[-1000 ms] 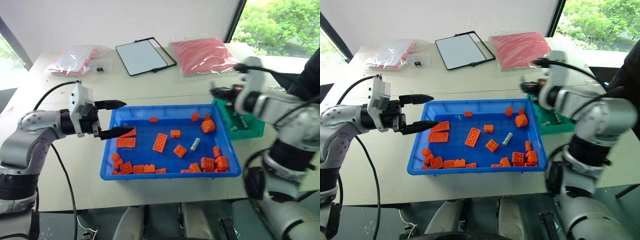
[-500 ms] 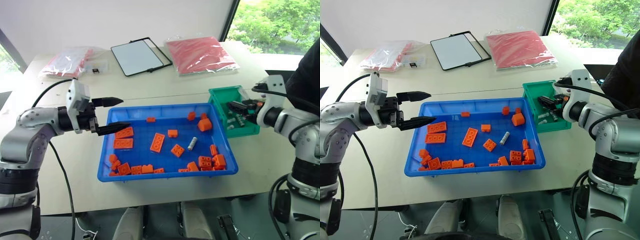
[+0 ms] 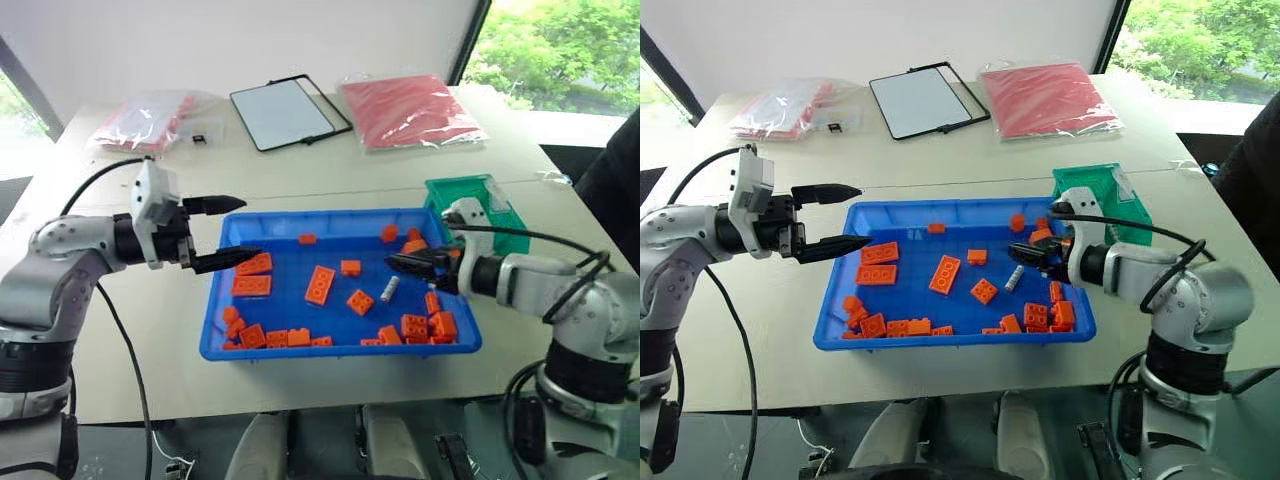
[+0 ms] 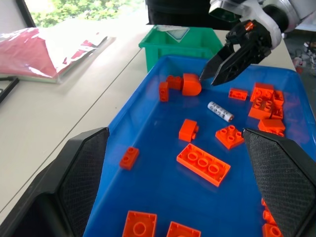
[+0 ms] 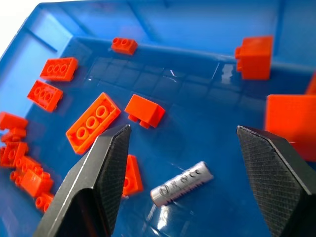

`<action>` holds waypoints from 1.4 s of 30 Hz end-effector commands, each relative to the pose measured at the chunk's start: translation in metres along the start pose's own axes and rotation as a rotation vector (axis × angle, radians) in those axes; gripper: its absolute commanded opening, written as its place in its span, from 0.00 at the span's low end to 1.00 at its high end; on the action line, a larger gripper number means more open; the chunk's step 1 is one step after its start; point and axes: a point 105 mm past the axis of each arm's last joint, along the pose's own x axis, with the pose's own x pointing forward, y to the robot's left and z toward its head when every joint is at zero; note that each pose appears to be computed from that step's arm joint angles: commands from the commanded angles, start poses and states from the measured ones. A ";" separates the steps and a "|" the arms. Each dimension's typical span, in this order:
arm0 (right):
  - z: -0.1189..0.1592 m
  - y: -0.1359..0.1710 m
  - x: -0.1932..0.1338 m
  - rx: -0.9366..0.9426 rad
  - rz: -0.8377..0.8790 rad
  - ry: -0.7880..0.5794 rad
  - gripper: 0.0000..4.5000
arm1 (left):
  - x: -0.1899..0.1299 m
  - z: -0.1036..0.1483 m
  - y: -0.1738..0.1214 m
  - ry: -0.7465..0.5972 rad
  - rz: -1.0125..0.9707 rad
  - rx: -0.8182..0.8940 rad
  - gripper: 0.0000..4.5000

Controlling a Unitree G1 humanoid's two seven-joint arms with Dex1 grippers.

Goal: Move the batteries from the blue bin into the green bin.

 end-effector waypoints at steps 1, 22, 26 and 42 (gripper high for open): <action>-0.004 0.005 0.001 0.034 -0.014 -0.029 0.77 | -0.006 0.012 0.000 -0.010 0.016 0.048 1.00; -0.036 0.015 0.026 0.146 -0.064 0.097 0.16 | -0.007 0.018 0.000 -0.016 0.028 0.061 1.00; -0.026 0.015 0.031 0.122 -0.072 0.096 0.03 | -0.005 0.020 0.002 -0.022 0.026 0.065 1.00; 0.094 -0.053 -0.053 0.008 -0.301 -0.219 0.03 | 0.003 0.014 0.005 -0.038 0.014 0.060 1.00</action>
